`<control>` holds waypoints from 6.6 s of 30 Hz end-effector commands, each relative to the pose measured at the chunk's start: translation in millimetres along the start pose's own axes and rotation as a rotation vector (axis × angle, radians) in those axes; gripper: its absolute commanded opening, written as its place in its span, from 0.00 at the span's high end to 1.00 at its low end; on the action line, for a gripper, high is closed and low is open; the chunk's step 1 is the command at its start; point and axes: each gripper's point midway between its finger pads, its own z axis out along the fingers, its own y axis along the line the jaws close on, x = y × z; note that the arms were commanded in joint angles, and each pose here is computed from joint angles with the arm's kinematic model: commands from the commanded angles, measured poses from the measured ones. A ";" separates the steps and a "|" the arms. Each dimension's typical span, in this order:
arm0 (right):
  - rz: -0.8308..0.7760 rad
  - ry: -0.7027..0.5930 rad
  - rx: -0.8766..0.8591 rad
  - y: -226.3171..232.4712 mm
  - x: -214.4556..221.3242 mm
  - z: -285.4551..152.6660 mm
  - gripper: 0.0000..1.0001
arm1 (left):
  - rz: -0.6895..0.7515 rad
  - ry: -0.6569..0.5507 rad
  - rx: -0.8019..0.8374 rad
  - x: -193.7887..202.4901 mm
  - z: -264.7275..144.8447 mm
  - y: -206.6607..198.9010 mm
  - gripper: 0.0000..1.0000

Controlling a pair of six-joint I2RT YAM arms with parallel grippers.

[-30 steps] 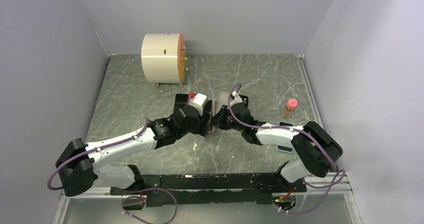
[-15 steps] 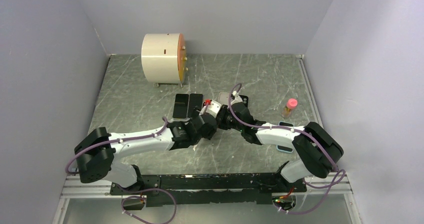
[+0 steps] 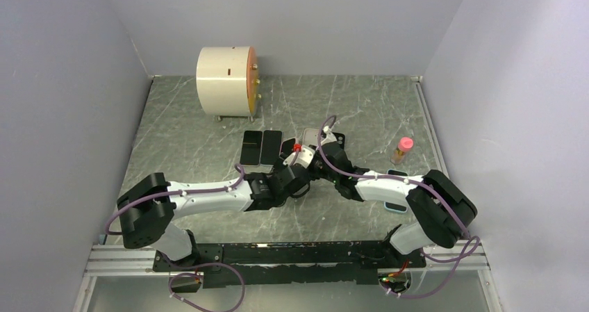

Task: Take the phone out of the phone case
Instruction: Remove the phone case from the phone, then place the phone case at the center of the board, then place the phone at the center of the board, then adjust the phone case at the center of the board.

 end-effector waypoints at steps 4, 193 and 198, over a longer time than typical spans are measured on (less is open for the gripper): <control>0.007 -0.071 -0.183 56.4 -25.6 -6.7 1.00 | -0.031 -0.075 -0.051 -22.7 -5.9 9.6 0.65; -0.092 -0.106 0.105 -78.2 4.8 -55.7 0.11 | -0.413 0.468 0.020 111.8 11.4 19.8 0.24; -0.087 -0.104 0.088 -76.9 4.8 -58.2 0.11 | -0.462 0.453 -0.021 110.0 12.9 23.6 0.28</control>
